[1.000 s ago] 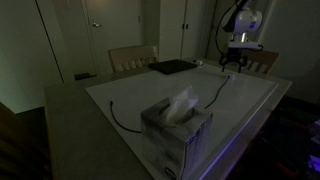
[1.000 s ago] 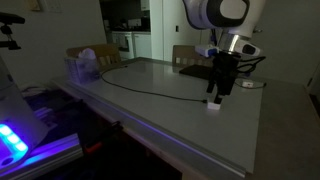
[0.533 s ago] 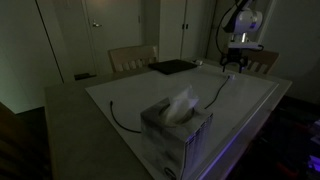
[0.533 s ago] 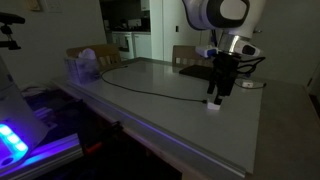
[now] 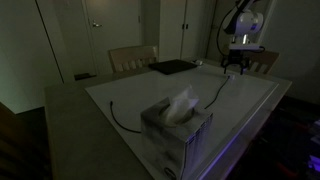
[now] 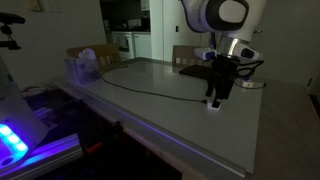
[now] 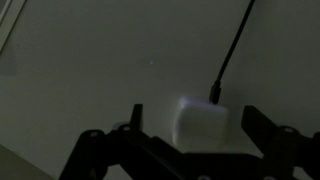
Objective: Coil up the phone charger
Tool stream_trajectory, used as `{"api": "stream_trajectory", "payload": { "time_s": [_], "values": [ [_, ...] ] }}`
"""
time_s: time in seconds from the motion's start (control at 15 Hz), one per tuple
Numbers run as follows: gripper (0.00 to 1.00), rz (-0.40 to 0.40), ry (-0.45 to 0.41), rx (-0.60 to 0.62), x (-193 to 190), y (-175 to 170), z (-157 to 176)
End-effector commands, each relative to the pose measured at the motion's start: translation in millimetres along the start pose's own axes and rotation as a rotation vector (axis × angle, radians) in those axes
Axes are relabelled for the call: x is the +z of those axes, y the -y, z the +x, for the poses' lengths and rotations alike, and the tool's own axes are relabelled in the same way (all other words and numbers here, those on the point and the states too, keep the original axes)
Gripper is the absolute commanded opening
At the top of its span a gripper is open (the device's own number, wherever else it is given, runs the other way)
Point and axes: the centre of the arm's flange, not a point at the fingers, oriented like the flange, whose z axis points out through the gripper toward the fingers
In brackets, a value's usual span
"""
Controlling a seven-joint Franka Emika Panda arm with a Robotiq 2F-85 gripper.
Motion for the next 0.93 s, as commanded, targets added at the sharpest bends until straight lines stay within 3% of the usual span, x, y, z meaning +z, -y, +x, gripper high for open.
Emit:
{"api": "stream_trajectory", "payload": {
  "time_s": [0.0,0.07,0.4,0.53,0.87],
  "values": [
    [0.86,0.000,0.004,0.000,7.4,-0.2,1.0],
    [0.71,0.000,0.002,-0.004,8.1,0.0,1.3],
    [0.46,0.001,0.017,-0.011,18.5,0.7,1.6],
    [0.26,0.003,0.021,-0.014,21.3,0.0,0.8],
    [0.26,-0.009,0.007,-0.098,15.2,11.2,-8.3]
  ]
}}
